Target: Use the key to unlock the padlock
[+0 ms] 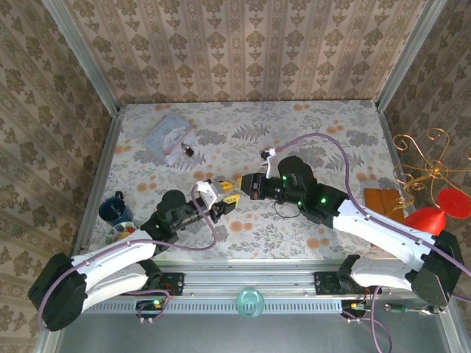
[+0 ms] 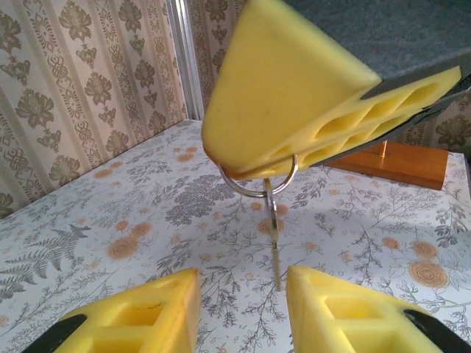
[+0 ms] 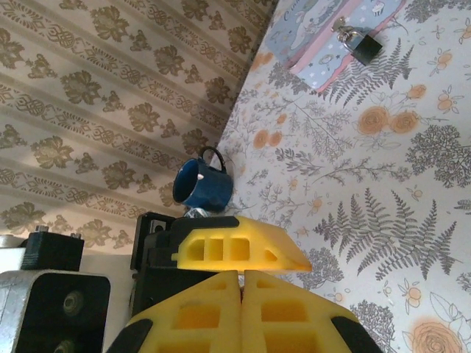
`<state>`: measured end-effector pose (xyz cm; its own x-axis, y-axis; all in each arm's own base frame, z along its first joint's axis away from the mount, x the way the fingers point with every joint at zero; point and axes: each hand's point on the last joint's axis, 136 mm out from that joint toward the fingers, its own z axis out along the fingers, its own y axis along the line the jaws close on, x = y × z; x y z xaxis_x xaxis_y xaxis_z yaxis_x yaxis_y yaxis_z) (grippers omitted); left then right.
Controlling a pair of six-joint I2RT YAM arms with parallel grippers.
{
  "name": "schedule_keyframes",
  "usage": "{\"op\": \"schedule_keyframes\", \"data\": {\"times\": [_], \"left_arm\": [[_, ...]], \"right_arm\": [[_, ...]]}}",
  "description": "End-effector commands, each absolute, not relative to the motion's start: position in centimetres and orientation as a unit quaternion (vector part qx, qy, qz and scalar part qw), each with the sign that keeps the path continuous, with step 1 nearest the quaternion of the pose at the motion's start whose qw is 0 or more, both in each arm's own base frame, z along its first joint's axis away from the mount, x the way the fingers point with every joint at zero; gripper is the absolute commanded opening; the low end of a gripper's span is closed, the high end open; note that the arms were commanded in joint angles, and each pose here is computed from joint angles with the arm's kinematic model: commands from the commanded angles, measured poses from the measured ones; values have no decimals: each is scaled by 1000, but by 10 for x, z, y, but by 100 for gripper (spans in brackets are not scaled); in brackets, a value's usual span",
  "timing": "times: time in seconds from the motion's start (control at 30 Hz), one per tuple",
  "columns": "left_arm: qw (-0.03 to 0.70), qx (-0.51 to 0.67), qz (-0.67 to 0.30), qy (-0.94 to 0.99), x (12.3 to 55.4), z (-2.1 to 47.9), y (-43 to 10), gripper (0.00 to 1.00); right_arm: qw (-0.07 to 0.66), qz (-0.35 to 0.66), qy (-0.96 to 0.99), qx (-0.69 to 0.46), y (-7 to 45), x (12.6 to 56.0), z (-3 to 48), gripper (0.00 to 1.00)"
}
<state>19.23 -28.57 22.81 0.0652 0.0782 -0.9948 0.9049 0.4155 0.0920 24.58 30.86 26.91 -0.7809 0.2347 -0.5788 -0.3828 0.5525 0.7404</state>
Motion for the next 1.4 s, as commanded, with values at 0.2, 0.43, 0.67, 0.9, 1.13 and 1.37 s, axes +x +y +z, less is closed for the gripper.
{"op": "schedule_keyframes", "data": {"times": [0.2,0.43,0.67,0.9,1.13,1.37], "left_arm": [[608,419,-362,569,190,251,-295,33],[592,417,-372,581,190,249,-299,9],[604,382,-339,613,206,251,-288,0],[539,394,-288,687,217,248,-271,0],[483,432,-268,713,208,257,-268,0],[399,521,-217,723,191,235,-275,0]], "right_arm": [[332,494,802,-52,313,242,279,0],[337,490,802,-51,311,242,279,0],[351,471,809,-33,302,249,271,0],[420,422,789,-152,292,254,283,30],[474,404,749,-226,252,260,276,38],[528,416,642,-368,259,215,271,38]]}}
